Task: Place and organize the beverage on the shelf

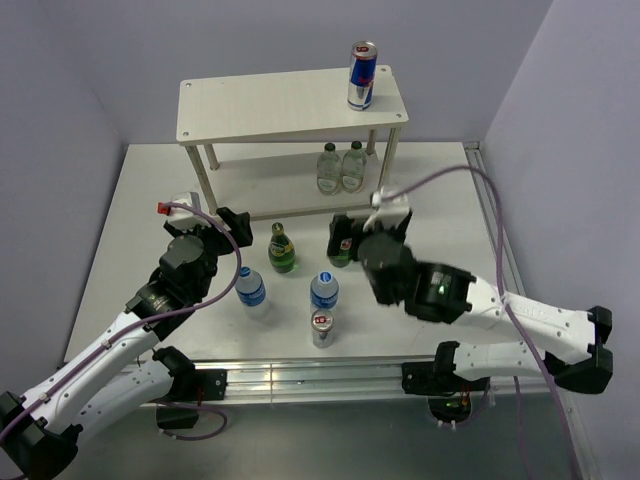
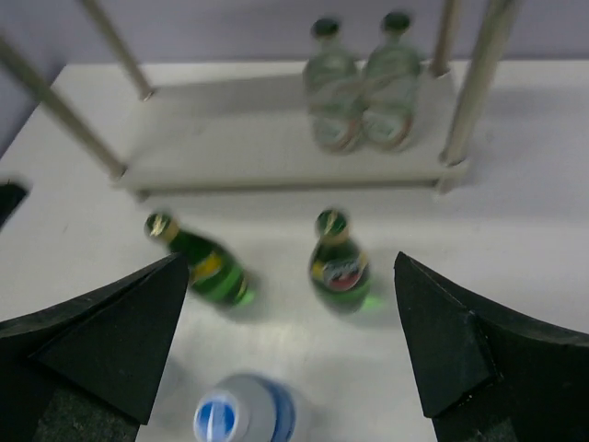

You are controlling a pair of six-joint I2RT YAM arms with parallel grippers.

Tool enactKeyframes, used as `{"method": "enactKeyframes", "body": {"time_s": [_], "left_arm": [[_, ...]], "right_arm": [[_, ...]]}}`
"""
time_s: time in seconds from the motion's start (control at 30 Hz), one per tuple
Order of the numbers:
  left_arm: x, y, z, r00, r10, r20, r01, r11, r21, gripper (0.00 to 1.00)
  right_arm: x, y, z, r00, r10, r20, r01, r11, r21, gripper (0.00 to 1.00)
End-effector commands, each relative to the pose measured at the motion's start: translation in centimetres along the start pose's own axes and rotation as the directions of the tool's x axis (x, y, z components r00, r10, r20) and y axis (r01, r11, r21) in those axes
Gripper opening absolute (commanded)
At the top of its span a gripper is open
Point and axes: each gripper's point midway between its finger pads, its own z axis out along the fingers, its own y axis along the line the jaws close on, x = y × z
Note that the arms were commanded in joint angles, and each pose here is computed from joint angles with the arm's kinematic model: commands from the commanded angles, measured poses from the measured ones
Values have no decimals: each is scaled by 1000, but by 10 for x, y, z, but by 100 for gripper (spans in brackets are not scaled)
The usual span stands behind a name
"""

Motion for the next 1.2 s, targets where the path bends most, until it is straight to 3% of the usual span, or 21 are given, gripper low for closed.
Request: {"method": "enactKeyframes", "body": {"time_s": [0.0,0.13,0.17,0.2,0.4,0.63,0.83,1.17], "left_arm": [[-10,-3,-1,999,-14,29,14,1000,3,99],[-10,-5,-1,1000,-13,28,13,1000,9,99],[-10,-5,-1,1000,-13,27,13,1000,11,99],[-9,-5,-1,1000,-13,24,13,1000,9,99],[-9,-5,-1,1000,-18,22,18,1000,12,99],[-7,-5,-1,1000,-16,18,16,1000,15,99],[-4,-4,0,1000,-11,12,11,1000,8,99],[-5,-3,0,1000,-12,18,12,1000,6,99]], "right_arm": [[73,35,-43,998,30,-61,-38,991,-131,100],[158,54,-89,982,-92,-167,63,983,-170,100],[172,62,-96,979,-32,-202,-2,986,-167,100],[190,66,-99,975,-63,-213,28,986,-164,100],[230,73,-117,961,-66,-270,34,992,-122,100],[251,56,-111,960,-79,-269,76,997,-19,100],[238,53,-110,970,-88,-227,90,996,1,100],[209,102,-124,979,-105,-176,90,992,-91,100]]}}
